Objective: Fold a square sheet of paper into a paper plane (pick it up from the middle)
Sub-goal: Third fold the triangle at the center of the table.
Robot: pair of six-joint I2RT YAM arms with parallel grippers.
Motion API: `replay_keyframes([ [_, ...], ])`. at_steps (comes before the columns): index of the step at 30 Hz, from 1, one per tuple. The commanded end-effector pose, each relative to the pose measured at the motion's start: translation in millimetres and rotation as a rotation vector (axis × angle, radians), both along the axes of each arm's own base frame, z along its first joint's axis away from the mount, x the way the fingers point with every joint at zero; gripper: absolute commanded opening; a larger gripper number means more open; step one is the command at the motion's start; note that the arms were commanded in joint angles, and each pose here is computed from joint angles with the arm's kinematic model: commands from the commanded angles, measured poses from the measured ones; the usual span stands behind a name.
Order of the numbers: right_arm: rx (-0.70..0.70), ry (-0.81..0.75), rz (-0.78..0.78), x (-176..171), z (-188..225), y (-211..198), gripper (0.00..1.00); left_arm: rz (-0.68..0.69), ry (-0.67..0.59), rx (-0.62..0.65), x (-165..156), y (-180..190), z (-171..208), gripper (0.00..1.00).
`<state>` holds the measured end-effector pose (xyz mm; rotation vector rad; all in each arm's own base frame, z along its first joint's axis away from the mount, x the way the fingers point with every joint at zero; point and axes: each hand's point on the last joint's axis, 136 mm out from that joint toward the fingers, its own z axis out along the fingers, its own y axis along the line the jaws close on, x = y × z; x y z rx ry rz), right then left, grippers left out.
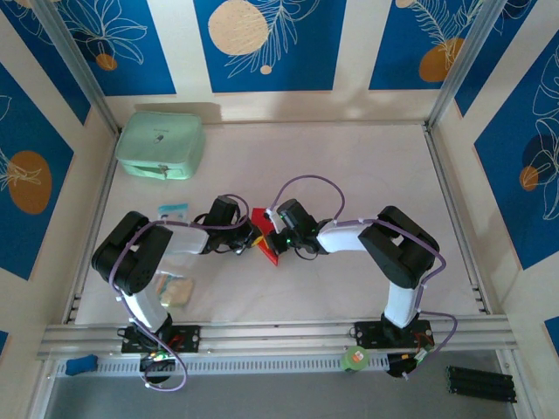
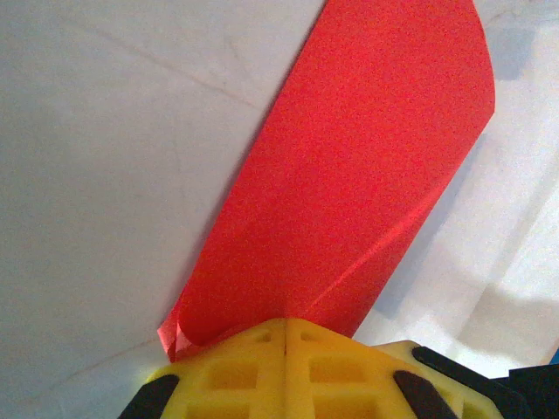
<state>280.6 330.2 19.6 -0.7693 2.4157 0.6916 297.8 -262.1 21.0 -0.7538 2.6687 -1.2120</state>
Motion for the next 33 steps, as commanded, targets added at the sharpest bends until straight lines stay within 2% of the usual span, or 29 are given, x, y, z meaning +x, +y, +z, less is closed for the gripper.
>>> replay_keyframes([
  [1,-0.042,0.045,-0.012,-7.4,-8.2,-4.5,0.01,-0.015,0.041,0.043,-12.9,4.4,-20.4,0.06],
  [12,0.018,0.032,-0.029,-0.8,19.4,-1.6,0.11,-0.010,0.048,0.052,-17.0,8.2,-26.1,0.05],
  [20,0.075,0.024,-0.078,4.5,47.9,-9.3,0.33,-0.007,0.040,0.046,-15.7,7.2,-25.1,0.06],
  [23,0.090,0.032,-0.102,4.8,56.2,-14.7,0.38,-0.003,0.040,0.043,-14.9,7.1,-25.0,0.06],
  [29,0.118,0.113,-0.143,-4.5,69.4,-17.6,0.41,-0.001,0.042,0.040,-14.7,6.7,-25.0,0.08],
  [31,0.135,0.172,-0.160,-10.3,69.3,-16.0,0.40,0.000,0.041,0.042,-14.4,6.9,-25.1,0.08],
  [33,0.153,0.248,-0.164,-17.9,66.3,-12.5,0.34,0.002,0.043,0.044,-14.6,7.2,-25.6,0.08],
])
